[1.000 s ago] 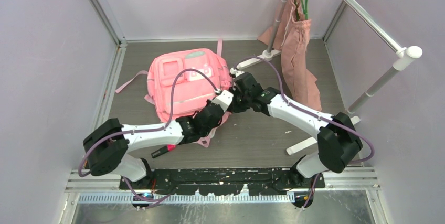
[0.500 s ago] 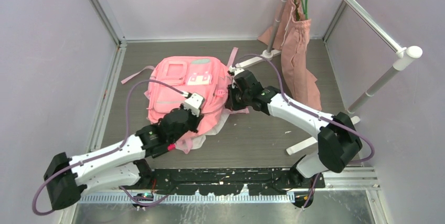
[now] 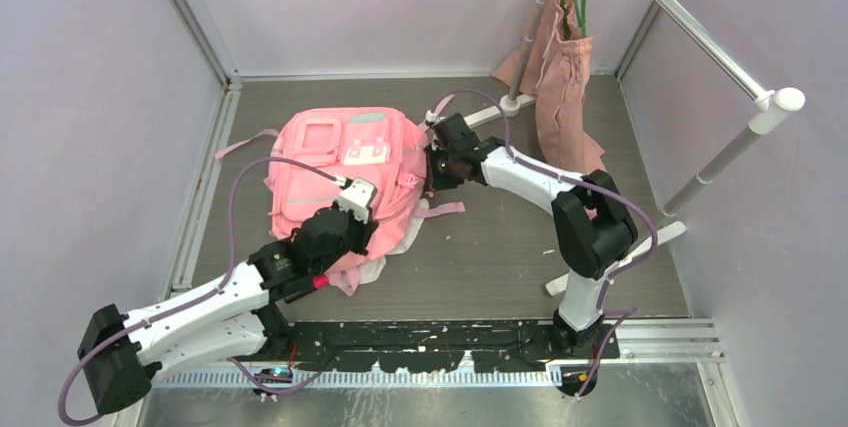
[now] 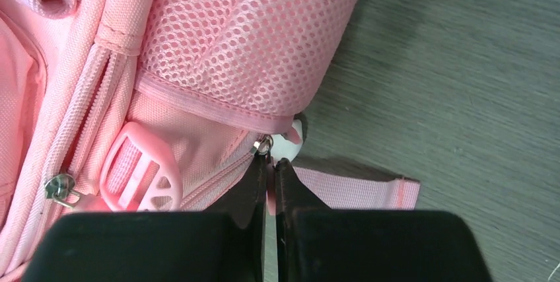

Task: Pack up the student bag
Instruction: Zip the student bag at the center of the board, then adjust the student bag at the center of the board.

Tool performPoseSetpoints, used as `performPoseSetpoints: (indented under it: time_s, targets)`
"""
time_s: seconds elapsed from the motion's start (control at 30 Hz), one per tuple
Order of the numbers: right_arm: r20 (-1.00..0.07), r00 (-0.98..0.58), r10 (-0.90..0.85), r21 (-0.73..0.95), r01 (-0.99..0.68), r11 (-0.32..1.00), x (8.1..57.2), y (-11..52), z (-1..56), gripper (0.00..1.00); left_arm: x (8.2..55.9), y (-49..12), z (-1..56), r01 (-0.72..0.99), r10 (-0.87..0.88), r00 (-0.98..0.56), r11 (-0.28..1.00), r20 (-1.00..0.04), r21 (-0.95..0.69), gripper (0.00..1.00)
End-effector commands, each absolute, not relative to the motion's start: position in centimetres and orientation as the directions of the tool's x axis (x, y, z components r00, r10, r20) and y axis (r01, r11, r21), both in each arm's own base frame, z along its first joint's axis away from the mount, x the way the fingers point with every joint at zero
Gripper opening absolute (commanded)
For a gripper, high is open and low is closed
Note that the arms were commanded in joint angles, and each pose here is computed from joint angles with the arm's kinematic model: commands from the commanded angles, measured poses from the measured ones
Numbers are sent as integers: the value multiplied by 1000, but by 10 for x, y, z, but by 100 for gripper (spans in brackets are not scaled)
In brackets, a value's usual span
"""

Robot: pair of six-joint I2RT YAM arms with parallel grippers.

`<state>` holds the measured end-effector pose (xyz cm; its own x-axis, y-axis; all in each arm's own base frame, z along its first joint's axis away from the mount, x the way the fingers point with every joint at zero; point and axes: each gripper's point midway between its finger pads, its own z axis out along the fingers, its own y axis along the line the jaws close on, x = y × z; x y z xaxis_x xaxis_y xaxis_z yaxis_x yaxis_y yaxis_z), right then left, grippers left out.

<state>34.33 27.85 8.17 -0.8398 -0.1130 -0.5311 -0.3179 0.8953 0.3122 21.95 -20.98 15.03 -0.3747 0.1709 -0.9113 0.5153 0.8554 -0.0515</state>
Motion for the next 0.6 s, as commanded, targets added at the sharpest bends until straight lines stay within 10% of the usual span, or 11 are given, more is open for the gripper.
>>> performPoseSetpoints:
  time_s: [0.0, 0.1, 0.37, 0.47, 0.57]
  targets:
    - [-651, -759, -5, 185, -165, 969, 401, 227, 110, 22, 225, -205, 172, 476, 103, -343, 876, -934, -78, 0]
    - [-677, -734, 50, 217, -134, 967, 386, 222, 138, 58, 228, -221, 171, 504, 91, -352, 857, -931, -107, 0]
    - [-750, -647, 142, 260, -90, 962, 333, 182, 201, 59, 252, -307, 189, 648, 76, -350, 739, -934, -183, 1]
    - [-772, -620, 141, 244, -84, 966, 320, 168, 215, 59, 252, -352, 204, 725, 86, -401, 639, -912, -259, 48]
    - [-779, -613, 132, 225, -77, 971, 312, 158, 221, 59, 253, -365, 230, 729, 79, -428, 618, -900, -292, 64]
